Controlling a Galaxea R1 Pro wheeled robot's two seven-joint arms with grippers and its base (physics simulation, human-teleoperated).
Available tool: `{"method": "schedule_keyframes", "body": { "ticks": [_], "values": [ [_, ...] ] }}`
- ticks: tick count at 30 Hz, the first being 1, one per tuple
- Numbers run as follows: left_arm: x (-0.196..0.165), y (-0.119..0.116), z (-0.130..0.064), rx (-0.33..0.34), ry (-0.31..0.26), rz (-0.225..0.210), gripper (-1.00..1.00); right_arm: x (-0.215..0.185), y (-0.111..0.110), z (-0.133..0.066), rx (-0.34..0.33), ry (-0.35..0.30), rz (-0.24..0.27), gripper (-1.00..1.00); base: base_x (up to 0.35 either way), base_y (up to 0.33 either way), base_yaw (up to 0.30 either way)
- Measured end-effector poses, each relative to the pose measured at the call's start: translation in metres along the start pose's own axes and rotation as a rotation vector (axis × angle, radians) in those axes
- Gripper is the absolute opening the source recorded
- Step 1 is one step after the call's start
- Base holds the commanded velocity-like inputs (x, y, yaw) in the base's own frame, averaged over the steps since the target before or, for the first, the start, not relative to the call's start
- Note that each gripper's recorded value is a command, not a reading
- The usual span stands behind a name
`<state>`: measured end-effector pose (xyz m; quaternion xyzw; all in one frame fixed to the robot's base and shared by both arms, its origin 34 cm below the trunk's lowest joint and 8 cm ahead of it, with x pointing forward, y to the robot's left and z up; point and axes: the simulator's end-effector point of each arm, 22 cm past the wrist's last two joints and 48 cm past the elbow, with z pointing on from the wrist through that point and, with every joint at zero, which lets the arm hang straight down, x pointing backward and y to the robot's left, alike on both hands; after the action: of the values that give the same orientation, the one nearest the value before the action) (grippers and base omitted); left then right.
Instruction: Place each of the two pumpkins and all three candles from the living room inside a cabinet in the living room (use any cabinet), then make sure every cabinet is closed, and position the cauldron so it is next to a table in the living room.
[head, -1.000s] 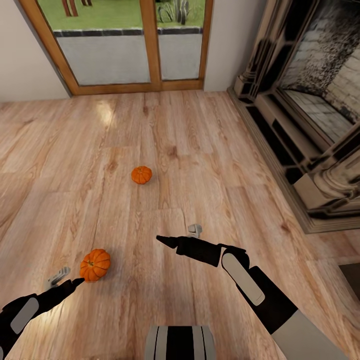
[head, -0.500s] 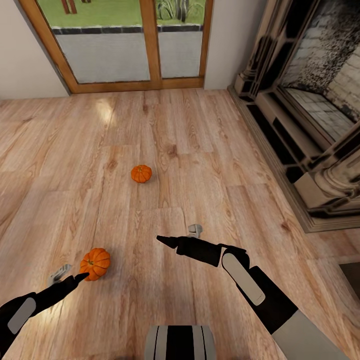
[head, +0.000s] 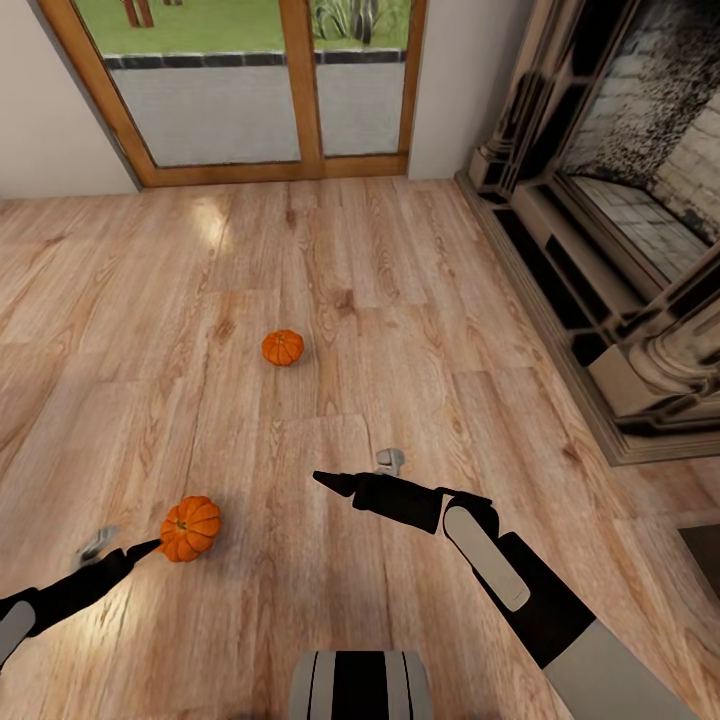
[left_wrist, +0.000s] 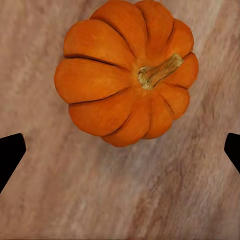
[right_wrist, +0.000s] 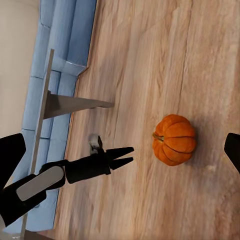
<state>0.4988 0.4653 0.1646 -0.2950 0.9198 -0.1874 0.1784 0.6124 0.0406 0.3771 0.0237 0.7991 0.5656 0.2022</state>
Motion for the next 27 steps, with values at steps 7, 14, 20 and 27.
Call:
{"method": "schedule_keyframes", "body": {
  "ticks": [7, 14, 20, 27],
  "values": [
    [0.000, 0.014, -0.001, -0.016, 0.000, -0.027, 1.00, 0.006, -0.010, 0.002, 0.006, 0.008, 0.016, 1.00, 0.000, 0.000, 0.000],
    [-0.008, 0.019, -0.005, -0.016, -0.020, -0.046, 1.00, -0.009, 0.030, 0.001, -0.084, -0.019, -0.033, 1.00, 0.000, 0.000, 0.000],
    [-0.009, 0.008, -0.006, 0.035, -0.020, -0.046, 1.00, -0.025, 0.111, -0.012, -0.277, -0.058, -0.124, 1.00, 0.000, 0.000, 0.000],
    [0.000, 0.015, 0.000, 0.030, -0.001, -0.052, 1.00, -0.013, 0.113, -0.009, -0.324, -0.038, -0.110, 1.00, 0.000, 0.000, 0.000]
  ]
}}
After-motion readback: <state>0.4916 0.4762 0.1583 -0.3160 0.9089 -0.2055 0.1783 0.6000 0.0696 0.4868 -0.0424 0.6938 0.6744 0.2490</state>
